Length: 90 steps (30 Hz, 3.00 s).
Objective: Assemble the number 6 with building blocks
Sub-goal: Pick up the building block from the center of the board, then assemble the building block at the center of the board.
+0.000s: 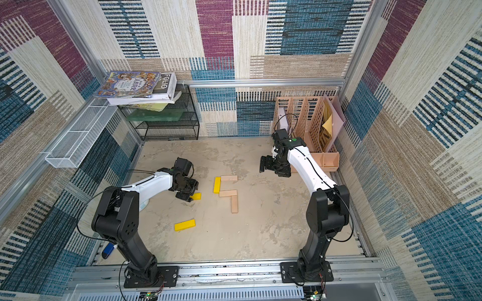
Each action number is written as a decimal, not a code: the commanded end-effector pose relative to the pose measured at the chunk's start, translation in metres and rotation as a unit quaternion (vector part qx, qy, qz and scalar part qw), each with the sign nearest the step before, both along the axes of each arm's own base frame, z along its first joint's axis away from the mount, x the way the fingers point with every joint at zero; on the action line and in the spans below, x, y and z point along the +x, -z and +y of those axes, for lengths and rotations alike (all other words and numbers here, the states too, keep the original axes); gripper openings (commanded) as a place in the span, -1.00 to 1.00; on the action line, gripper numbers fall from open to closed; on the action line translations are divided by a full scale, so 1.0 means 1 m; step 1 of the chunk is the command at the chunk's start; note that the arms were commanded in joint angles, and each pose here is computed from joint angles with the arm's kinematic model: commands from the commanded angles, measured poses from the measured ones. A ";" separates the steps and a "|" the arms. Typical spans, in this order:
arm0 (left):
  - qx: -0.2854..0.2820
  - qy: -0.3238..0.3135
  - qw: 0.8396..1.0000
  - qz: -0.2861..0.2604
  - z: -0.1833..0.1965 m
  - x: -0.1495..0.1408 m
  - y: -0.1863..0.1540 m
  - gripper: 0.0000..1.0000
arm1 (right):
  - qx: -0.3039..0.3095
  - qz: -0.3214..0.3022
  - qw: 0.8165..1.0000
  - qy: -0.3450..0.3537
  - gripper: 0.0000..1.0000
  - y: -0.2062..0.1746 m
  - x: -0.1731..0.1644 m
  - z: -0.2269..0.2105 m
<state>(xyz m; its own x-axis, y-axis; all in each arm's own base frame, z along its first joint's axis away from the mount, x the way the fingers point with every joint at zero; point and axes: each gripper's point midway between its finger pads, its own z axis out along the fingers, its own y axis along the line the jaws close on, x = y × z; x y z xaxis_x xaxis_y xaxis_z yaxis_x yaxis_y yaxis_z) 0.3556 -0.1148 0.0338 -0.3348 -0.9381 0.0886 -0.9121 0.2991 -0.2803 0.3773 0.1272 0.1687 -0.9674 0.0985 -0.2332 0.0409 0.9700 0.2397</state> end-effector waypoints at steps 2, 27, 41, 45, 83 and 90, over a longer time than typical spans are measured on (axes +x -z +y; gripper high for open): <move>-0.012 -0.020 1.000 0.014 -0.003 -0.006 0.008 0.16 | -0.003 0.002 1.000 -0.004 0.91 -0.002 0.001 -0.001; 0.006 0.461 0.887 0.035 -0.034 -0.049 -0.041 -1.00 | 0.017 -0.013 1.000 0.006 0.74 -0.017 0.007 0.004; -0.026 0.598 0.801 0.031 -0.098 -0.084 -0.008 -1.00 | 0.017 -0.014 1.000 0.006 0.74 -0.017 0.000 0.001; -0.020 0.616 0.787 0.029 -0.104 -0.086 -0.004 -0.99 | 0.018 -0.015 1.000 0.009 0.75 -0.015 -0.004 -0.002; 0.035 0.585 0.810 0.024 -0.107 -0.066 0.003 -1.00 | 0.031 -0.024 0.999 0.020 0.75 -0.017 -0.012 -0.005; 0.036 0.584 0.811 0.024 -0.109 -0.063 0.005 -1.00 | 0.031 -0.025 0.999 0.020 0.75 -0.017 -0.012 -0.004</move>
<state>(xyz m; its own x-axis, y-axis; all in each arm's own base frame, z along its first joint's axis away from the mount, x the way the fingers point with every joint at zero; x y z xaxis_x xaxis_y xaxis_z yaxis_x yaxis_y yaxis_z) 0.2912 -0.2254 0.0291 -0.9958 0.0183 0.0896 -0.0010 0.9775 -0.2107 0.3646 0.1217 0.1816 -0.9544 0.1457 -0.2607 0.0662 0.9545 0.2909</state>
